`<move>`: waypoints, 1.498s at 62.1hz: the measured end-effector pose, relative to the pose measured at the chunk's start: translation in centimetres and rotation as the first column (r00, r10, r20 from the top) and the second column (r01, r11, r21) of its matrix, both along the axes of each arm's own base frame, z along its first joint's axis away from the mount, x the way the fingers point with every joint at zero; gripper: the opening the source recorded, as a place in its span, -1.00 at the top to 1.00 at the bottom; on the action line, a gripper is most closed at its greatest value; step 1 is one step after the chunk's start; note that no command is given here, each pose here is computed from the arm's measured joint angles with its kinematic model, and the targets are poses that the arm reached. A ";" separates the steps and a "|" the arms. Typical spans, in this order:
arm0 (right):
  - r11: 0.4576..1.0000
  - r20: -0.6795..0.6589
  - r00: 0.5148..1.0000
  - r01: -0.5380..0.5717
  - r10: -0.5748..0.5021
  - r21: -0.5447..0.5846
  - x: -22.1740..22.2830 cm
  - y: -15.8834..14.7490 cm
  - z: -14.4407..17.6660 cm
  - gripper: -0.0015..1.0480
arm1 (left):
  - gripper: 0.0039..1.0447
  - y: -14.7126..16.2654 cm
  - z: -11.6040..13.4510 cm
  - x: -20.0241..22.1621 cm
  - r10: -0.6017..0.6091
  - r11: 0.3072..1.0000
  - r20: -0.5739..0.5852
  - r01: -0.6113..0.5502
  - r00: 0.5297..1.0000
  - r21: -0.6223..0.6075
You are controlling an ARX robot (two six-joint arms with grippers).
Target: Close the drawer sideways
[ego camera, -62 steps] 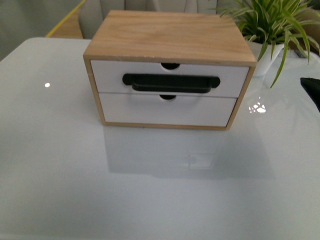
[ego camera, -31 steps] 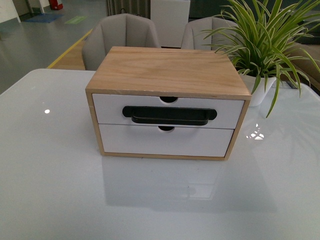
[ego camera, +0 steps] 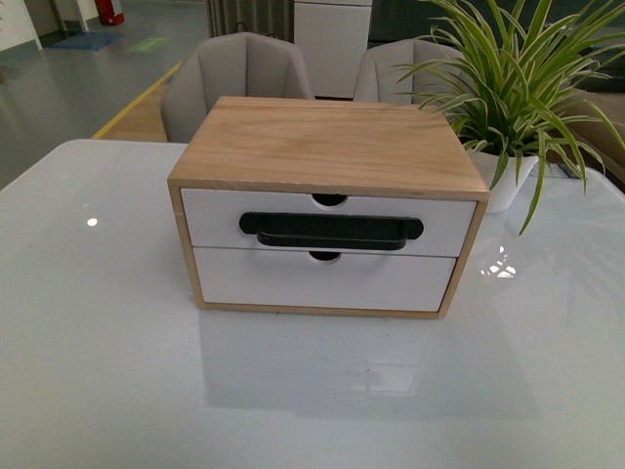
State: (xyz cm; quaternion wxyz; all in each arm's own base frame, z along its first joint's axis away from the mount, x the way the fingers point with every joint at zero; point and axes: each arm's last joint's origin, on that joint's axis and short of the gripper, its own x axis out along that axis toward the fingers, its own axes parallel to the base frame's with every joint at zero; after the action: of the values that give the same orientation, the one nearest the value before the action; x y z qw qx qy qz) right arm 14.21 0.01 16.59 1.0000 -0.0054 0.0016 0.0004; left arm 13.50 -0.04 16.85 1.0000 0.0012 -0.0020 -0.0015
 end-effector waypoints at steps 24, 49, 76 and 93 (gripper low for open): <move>1.000 0.019 1.000 0.000 0.000 0.000 -1.8 0.0 0.6 0.96 | 0.97 0.0 0.4 -1.6 0.000 1.000 0.013 0.000 1.000 0.000; 1.000 0.022 1.000 0.000 0.000 0.000 -3.1 0.0 0.7 0.96 | 0.97 0.0 0.3 -2.6 0.000 1.000 0.013 0.000 1.000 0.000; 1.000 0.016 1.000 0.000 0.000 0.000 -4.5 0.0 0.3 0.96 | 0.97 0.0 0.0 -3.8 0.000 1.000 0.007 0.000 1.000 0.000; 1.000 0.017 1.000 0.000 0.000 0.000 -4.5 0.0 0.3 0.04 | 0.11 0.0 0.0 -3.8 0.000 1.000 0.007 0.000 1.000 -0.001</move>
State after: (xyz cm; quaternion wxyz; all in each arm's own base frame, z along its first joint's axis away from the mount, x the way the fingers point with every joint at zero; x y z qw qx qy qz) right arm 9.70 0.01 16.94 1.0000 -0.0054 -0.0070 0.0003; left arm 9.71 -0.03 16.87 1.0000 0.0008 -0.0056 -0.0015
